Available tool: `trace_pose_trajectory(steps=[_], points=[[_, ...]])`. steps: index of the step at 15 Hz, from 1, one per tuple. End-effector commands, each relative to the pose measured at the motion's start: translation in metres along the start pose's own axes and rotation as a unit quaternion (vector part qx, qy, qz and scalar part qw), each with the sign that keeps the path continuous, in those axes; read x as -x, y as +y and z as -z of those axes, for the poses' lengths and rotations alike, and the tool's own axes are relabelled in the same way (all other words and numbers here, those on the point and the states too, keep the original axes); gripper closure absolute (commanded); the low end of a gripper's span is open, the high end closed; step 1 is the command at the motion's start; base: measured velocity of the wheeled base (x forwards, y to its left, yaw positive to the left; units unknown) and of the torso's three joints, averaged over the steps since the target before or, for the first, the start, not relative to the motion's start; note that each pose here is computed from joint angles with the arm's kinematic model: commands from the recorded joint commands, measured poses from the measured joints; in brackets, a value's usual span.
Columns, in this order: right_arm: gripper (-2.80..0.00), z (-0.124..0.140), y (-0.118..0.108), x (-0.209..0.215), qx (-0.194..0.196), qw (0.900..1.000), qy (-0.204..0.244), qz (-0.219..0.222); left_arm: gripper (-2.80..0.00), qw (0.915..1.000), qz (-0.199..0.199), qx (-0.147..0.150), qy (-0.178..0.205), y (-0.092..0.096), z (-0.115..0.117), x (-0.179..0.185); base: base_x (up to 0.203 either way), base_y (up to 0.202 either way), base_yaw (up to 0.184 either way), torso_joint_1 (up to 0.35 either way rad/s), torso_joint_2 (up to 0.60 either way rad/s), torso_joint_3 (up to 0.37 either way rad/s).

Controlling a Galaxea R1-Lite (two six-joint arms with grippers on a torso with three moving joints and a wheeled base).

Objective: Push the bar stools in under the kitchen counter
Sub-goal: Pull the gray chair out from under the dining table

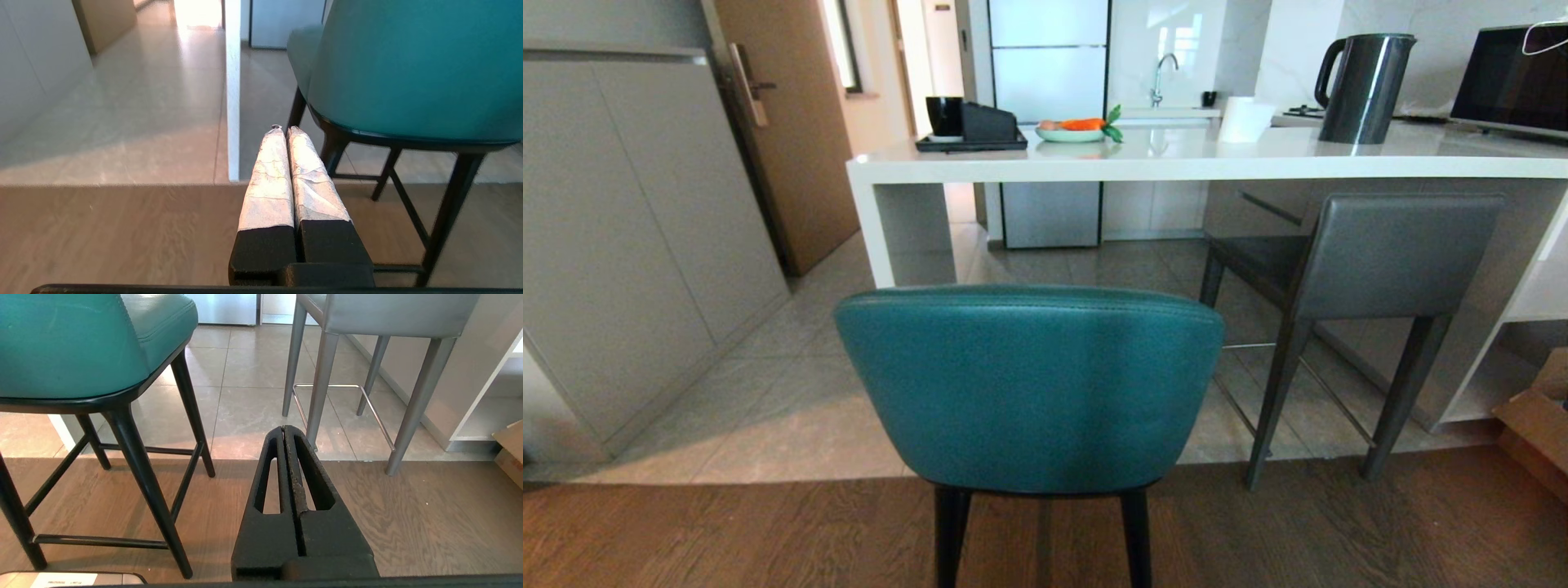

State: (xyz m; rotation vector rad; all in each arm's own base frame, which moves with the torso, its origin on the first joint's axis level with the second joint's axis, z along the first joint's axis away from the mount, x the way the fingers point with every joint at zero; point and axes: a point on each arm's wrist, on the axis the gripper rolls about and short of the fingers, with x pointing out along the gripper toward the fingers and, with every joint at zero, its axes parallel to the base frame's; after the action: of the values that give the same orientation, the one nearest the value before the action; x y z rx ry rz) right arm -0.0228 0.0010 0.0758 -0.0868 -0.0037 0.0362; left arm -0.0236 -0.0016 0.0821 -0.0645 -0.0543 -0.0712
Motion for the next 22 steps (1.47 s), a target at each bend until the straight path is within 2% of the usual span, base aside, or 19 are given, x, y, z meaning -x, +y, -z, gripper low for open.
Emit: trace_pose_trajectory(steps=[1,3,5,6,8,10,11,12,13,14,15,17,19,22], points=[[0.0,0.0015,0.0002,-0.0005,0.004,1.0,0.004,-0.001,0.0,1.0,0.0,-0.009,0.004,0.0,0.0006,-0.0004,0.0,0.0,0.0,0.0,0.0,0.0],[0.0,0.0015,0.0002,-0.0005,0.006,1.0,0.004,-0.003,0.0,0.9998,-0.001,-0.018,0.003,0.0,-0.0001,-0.0002,0.0,0.0,0.0,0.0,0.0,0.0],[0.0,0.0015,0.0002,-0.0005,0.005,1.0,0.004,-0.002,0.0,0.9971,-0.005,-0.076,0.001,0.0001,-0.0018,0.0003,0.0,0.0,0.0,0.0,0.0,0.0],[0.0,0.0015,0.0002,-0.0005,0.004,1.0,0.004,-0.002,0.0,0.9963,0.002,-0.086,0.003,-0.0003,-0.0021,0.0005,0.0,0.0,0.0,0.0,0.0,0.0],[0.0,0.0015,0.0002,-0.0005,0.005,1.0,0.004,-0.001,0.0,0.9966,0.002,-0.073,0.037,-0.0002,0.0005,0.0026,0.0,0.0,0.0,0.0,0.0,0.0],[0.0,0.0016,-0.0001,-0.0005,0.002,1.0,0.005,0.005,0.0,0.9985,-0.024,-0.027,0.04,0.0008,0.0002,0.0033,0.0,0.0,0.0,0.0,0.0,0.0],[0.0,0.0016,-0.0003,-0.0005,0.001,1.0,0.005,0.009,0.0,0.9979,-0.034,-0.039,0.04,0.0013,0.0001,0.0034,0.0,0.0,0.0,0.0,0.0,0.0],[0.0,0.0016,-0.0003,-0.0005,-0.001,1.0,0.005,0.009,0.0,0.995,-0.033,-0.082,0.046,0.0014,0.0019,0.0031,0.0,0.0,0.0,0.0,0.0,0.0],[0.0,0.0016,-0.0003,-0.0005,-0.001,1.0,0.005,0.009,0.0,0.992,-0.015,-0.105,0.068,0.001,0.0054,0.0031,0.0,0.0,0.0,0.0,0.0,0.0],[0.0,0.0016,-0.0003,-0.0005,-0.001,1.0,0.005,0.009,0.0,0.99,-0.003,-0.099,0.101,0.0006,0.007,0.004,0.0,0.0,0.0,0.0,0.0,0.0],[0.0,0.0016,-0.0004,-0.0005,-0.002,1.0,0.005,0.01,0.0,0.9906,-0.005,-0.093,0.1,0.0006,0.0069,0.0048,0.0,0.0,0.0,0.0,0.0,0.0],[0.0,0.0014,-0.0004,-0.0005,-0.005,1.0,0.004,0.011,0.0,0.9958,-0.017,-0.062,0.064,0.0009,0.0058,0.0036,0.0,0.0,0.0,0.0,0.0,0.0],[0.0,0.0016,-0.0002,-0.0005,0.009,1.0,0.005,0.007,0.0,0.9954,-0.016,-0.071,0.062,0.001,0.0059,0.0032,0.0,0.0,0.0,0.0,0.0,0.0],[0.0,0.0014,-0.0005,-0.0005,-0.016,1.0,0.004,0.013,0.0,0.9959,-0.017,-0.064,0.062,0.001,0.0059,0.0032,0.0,0.0,0.0,0.0,0.0,0.0]])
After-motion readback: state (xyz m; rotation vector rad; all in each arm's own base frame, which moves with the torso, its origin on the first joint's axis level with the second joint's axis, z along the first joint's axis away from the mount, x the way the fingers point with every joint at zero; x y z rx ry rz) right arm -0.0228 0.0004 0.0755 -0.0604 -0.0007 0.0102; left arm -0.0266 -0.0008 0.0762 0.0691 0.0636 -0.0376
